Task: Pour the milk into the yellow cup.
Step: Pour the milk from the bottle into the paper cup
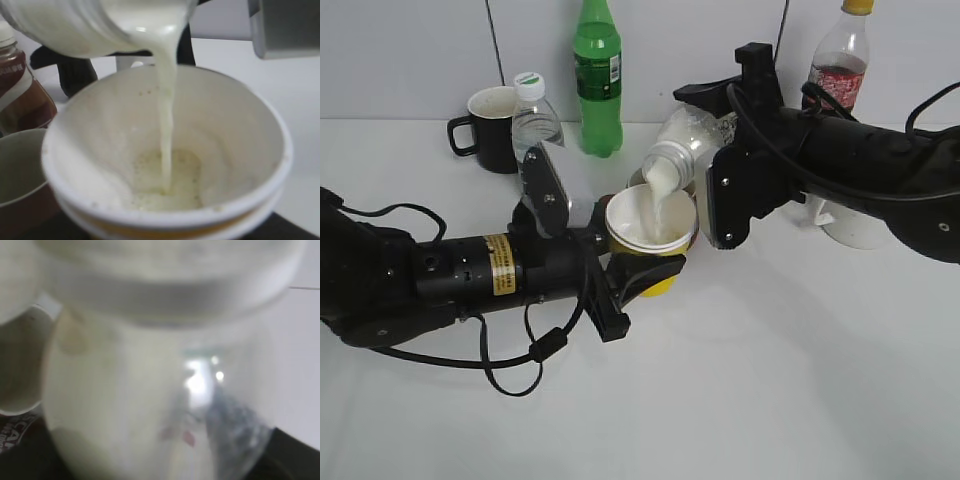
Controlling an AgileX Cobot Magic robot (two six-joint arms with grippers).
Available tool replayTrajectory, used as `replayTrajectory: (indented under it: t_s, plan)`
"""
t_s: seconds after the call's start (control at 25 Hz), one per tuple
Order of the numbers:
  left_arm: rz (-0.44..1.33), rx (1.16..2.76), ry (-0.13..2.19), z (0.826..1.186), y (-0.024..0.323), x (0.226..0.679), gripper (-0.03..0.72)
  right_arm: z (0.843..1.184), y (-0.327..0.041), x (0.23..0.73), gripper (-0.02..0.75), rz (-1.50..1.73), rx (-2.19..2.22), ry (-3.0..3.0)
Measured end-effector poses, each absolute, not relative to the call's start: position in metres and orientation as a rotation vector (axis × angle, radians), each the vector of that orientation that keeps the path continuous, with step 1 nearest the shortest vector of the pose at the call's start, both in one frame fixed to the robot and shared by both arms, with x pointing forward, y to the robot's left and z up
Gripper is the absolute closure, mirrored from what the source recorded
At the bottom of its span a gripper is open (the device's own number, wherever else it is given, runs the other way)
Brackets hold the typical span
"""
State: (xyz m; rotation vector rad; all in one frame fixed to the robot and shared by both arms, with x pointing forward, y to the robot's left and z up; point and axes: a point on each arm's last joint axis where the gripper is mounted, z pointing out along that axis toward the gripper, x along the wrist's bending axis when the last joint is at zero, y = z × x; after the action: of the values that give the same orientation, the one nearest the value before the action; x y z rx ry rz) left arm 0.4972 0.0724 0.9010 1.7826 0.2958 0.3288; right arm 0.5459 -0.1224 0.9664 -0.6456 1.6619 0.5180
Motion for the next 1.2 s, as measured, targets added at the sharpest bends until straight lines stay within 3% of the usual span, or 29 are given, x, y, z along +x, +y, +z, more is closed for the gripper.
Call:
replayTrajectory:
  t_s: [1.2]
  plan:
    - [0.323, 1.788, 0.281, 0.9007, 0.0721, 0.4962, 0.336, 0.9703, -0.1213, 0.5457, 0.297, 0.48, -0.698, 1.588]
